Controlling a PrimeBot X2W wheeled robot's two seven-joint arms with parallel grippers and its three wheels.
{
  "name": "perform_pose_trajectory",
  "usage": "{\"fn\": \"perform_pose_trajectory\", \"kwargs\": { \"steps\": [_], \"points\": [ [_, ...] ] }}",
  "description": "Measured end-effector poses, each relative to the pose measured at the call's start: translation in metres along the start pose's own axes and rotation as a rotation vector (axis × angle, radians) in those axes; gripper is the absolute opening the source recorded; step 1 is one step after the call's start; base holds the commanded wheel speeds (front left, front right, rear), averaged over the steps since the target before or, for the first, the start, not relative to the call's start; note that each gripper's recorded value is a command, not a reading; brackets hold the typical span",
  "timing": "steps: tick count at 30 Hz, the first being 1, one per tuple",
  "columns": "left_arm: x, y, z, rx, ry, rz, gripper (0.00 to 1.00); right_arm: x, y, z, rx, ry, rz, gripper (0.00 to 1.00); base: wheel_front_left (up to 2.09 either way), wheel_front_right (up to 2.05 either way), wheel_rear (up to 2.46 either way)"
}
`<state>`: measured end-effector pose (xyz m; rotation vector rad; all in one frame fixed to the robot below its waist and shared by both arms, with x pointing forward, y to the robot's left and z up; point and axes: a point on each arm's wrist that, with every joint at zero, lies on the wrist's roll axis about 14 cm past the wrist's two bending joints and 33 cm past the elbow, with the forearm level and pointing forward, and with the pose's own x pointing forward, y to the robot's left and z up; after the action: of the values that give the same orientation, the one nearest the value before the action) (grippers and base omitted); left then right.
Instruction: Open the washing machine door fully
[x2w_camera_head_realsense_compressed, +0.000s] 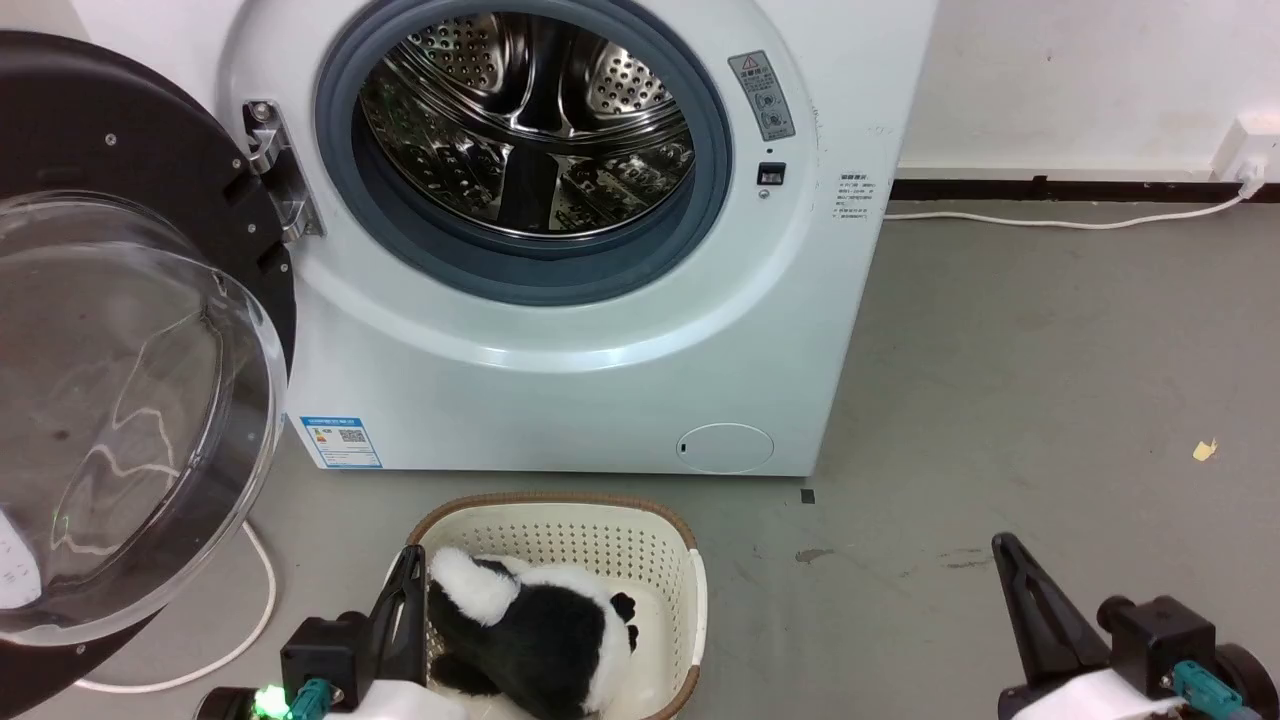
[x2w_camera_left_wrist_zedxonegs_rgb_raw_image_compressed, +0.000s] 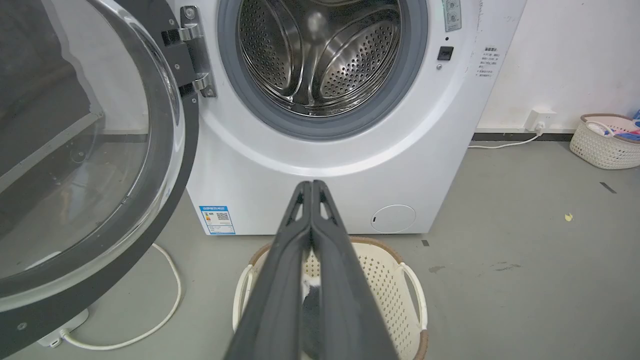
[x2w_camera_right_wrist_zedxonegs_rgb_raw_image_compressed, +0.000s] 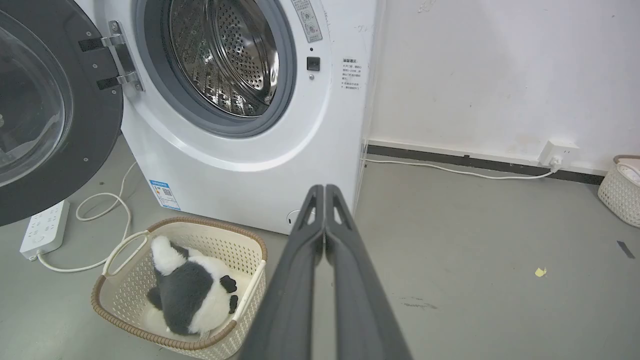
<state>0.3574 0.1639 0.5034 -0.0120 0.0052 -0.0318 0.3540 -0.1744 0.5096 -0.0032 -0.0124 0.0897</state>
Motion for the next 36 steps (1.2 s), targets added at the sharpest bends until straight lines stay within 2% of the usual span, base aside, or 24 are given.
{"fn": "perform_pose_trajectory", "kwargs": {
  "steps": [36],
  "points": [
    [0.009,0.009,0.013,0.035,0.006,0.021,0.0,0.011,0.007,0.007,-0.028,0.024,0.025,0.0,0.0,0.0,0.0]
  ]
}}
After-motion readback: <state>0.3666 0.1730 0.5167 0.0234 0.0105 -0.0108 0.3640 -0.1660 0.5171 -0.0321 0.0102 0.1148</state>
